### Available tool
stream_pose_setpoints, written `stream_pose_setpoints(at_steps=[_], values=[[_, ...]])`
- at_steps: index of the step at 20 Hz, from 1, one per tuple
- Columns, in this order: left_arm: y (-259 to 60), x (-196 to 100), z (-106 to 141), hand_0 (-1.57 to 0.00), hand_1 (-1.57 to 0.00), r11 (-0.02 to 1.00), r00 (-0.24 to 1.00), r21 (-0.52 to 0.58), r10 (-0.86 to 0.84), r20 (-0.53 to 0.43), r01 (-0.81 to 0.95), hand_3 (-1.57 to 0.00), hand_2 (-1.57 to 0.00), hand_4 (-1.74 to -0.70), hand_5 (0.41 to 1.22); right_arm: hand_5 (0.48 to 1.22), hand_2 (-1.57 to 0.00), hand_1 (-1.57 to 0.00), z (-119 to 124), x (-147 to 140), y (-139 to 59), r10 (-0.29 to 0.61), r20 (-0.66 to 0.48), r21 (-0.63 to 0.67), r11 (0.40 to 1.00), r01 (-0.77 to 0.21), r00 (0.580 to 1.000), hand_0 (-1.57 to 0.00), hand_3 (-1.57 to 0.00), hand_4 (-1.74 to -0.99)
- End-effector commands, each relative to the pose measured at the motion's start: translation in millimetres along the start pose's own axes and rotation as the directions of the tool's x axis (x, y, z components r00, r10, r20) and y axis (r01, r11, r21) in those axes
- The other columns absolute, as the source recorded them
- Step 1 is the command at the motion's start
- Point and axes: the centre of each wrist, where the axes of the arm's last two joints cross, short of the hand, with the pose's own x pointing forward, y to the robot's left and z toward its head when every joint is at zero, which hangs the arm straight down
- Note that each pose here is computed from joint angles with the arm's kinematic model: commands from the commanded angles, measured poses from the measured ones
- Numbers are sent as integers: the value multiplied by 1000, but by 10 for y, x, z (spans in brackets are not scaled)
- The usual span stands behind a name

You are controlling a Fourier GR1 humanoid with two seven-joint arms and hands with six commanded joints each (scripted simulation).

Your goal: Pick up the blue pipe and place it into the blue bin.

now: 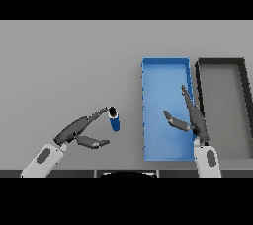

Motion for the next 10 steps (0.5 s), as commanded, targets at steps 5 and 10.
stream_pose_setpoints(at_steps=[5,10], values=[[-142,-107,-293,1,1,1000,999,19,23,46,-23,1,1,-1140,488,555,1,1,38,-34,28,-17,-6,-3,1000,17,1000,1,1,-1207],[-317,-178,-549,1,1,995,994,27,97,52,-98,1,1,-1137,495,549,1,1,73,-43,21,-21,0,-8,1000,21,1000,1,1,-1200]])
